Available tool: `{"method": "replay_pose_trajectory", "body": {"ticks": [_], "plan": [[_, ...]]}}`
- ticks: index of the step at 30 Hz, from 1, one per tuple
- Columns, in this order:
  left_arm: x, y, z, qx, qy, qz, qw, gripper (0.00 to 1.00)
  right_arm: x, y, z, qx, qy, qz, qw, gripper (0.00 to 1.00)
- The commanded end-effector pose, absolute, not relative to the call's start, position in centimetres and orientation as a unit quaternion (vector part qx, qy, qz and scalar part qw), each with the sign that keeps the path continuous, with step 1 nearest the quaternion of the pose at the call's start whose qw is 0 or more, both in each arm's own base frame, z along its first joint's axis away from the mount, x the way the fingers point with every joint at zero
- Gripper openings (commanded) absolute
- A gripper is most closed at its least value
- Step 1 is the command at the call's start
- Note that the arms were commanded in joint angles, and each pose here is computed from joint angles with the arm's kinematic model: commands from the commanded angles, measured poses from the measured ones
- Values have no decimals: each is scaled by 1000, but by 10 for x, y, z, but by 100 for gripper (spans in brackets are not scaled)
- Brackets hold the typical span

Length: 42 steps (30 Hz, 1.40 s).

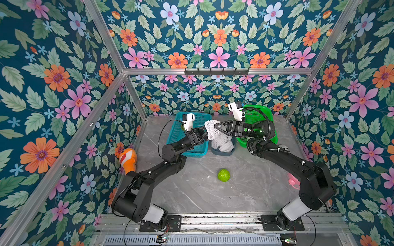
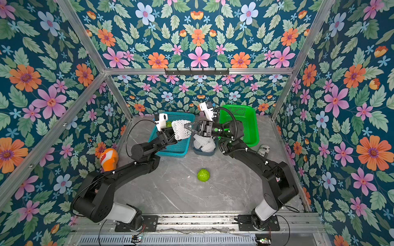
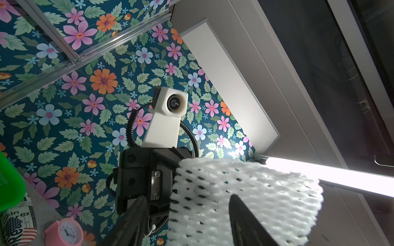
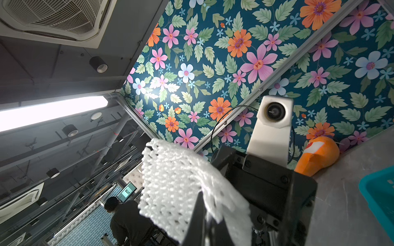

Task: Sleeve custard apples in foam nets
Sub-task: Open the foam net.

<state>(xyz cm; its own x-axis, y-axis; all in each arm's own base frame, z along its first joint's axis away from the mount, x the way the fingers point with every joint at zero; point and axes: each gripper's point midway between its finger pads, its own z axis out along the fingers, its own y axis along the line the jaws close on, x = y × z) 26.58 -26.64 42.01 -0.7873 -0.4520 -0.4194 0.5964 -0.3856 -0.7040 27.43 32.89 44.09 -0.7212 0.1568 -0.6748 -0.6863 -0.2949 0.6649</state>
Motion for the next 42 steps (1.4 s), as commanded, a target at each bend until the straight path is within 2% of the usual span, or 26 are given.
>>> {"method": "replay_pose_trajectory", "body": {"ticks": [1,4,8,10,12,14,22,29,34,36,37,40,42], "plan": [[247,-261,433,120,422,-833,337,60,269,325,450,-264,508,770,282,0],[247,-259,434,118,420,-833,339,53,271,322,449,-262,510,768,284,0],[248,-259,434,119,421,-834,338,38,274,321,444,-257,516,767,282,0],[246,-259,436,122,420,-833,338,37,275,320,441,-253,518,767,280,0],[246,-259,436,124,419,-833,340,50,277,320,440,-250,519,768,279,0],[247,-260,435,122,421,-833,337,55,277,320,440,-250,518,769,278,0],[248,-261,431,123,425,-832,334,59,280,323,436,-249,525,766,275,0],[248,-262,429,122,427,-832,332,68,283,324,434,-246,523,769,272,0],[250,-262,428,118,428,-833,331,59,286,323,433,-241,525,768,276,0],[248,-262,428,121,429,-832,331,41,287,321,433,-239,527,766,281,0],[248,-262,428,121,430,-832,329,35,289,320,433,-237,527,765,283,0],[250,-262,424,117,433,-832,326,26,290,317,434,-235,528,764,285,0],[251,-261,423,114,436,-832,325,24,290,315,434,-236,529,763,287,0]]}}
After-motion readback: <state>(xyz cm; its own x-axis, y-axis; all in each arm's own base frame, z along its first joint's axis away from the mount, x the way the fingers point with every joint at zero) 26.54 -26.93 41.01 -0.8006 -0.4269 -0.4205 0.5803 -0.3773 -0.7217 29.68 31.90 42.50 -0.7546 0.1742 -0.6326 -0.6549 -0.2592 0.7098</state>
